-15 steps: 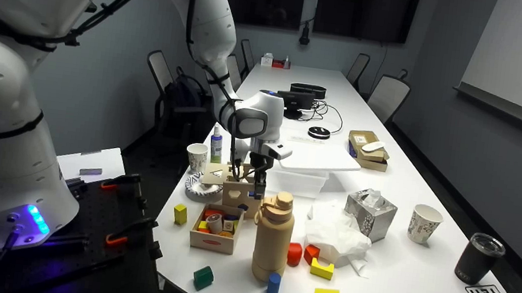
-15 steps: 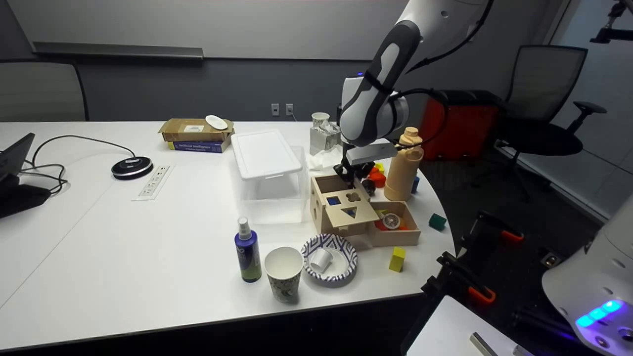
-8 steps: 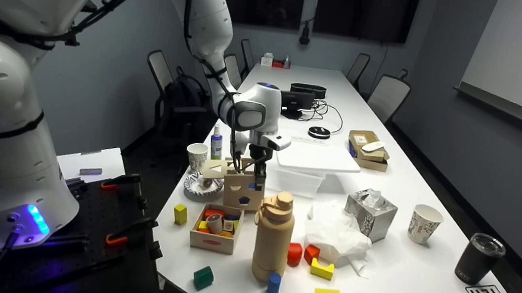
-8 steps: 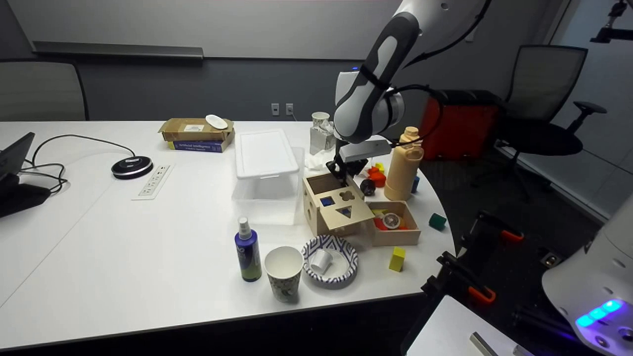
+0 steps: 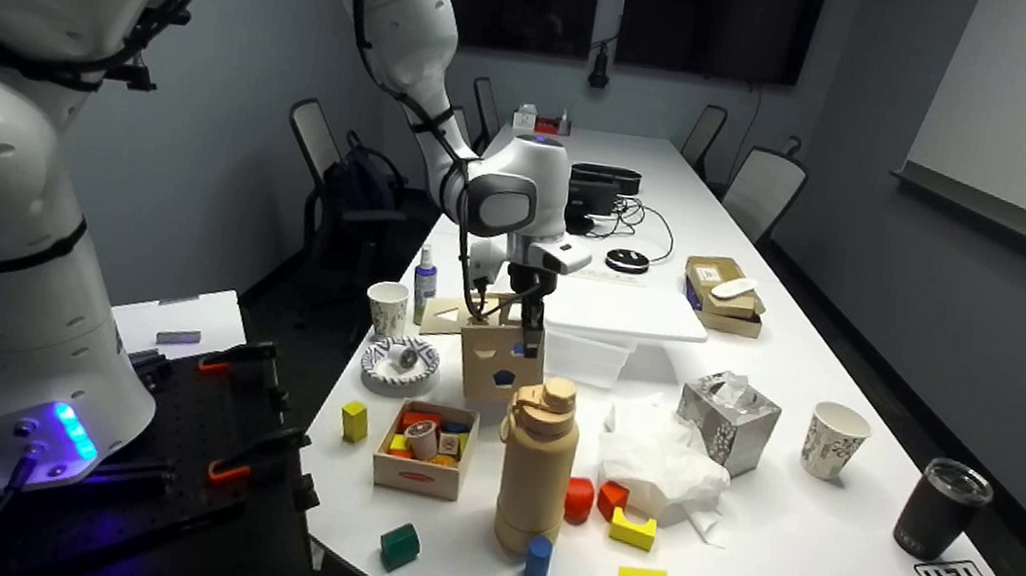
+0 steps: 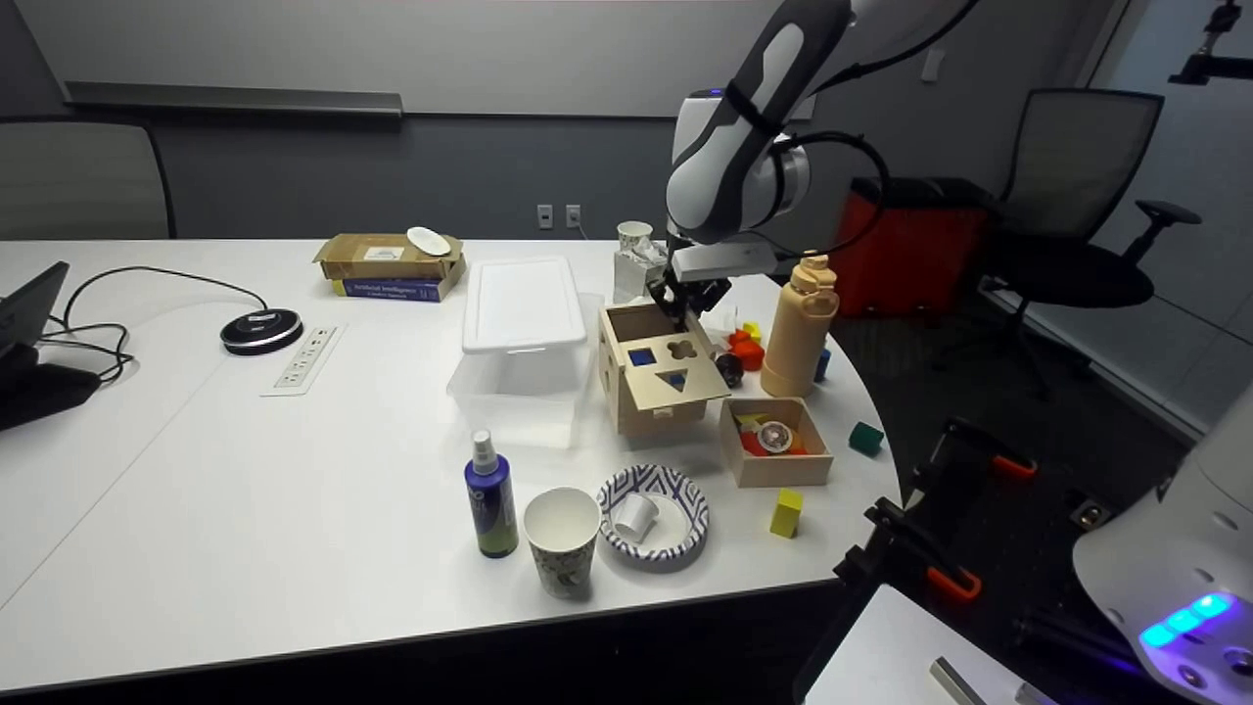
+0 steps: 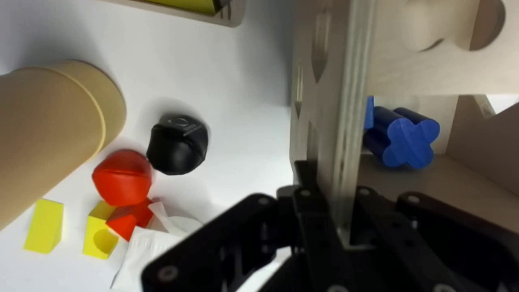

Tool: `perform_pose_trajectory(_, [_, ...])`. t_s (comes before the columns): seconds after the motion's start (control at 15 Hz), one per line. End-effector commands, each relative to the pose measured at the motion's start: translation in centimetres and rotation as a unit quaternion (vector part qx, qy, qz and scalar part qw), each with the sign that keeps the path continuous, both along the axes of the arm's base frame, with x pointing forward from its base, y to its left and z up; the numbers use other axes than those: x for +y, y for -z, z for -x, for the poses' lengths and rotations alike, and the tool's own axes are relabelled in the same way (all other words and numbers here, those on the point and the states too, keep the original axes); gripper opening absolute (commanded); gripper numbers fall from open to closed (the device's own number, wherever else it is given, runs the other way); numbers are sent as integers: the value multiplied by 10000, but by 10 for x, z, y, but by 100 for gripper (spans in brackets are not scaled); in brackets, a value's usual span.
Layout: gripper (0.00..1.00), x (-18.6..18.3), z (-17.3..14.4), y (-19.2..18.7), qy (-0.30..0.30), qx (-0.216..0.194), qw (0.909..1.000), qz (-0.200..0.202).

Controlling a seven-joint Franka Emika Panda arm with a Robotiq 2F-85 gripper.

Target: Move the wooden box to the right

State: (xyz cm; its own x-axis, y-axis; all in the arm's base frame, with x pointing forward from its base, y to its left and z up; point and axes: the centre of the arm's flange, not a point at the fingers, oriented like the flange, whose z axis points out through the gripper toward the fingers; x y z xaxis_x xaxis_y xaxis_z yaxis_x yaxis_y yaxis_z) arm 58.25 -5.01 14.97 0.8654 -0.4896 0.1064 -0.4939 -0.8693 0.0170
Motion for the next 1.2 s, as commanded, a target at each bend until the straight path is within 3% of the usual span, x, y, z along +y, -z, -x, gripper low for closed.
perform_pose_trajectory(0.0, [4, -13, 4, -26, 371, -34, 9993, -62])
perform_pose_trajectory(0.8, [4, -82, -35, -18, 1332, -92, 9906, -307])
perform_pose_trajectory(1.13, [4, -93, -54, 9, 1404, -83, 9897, -258])
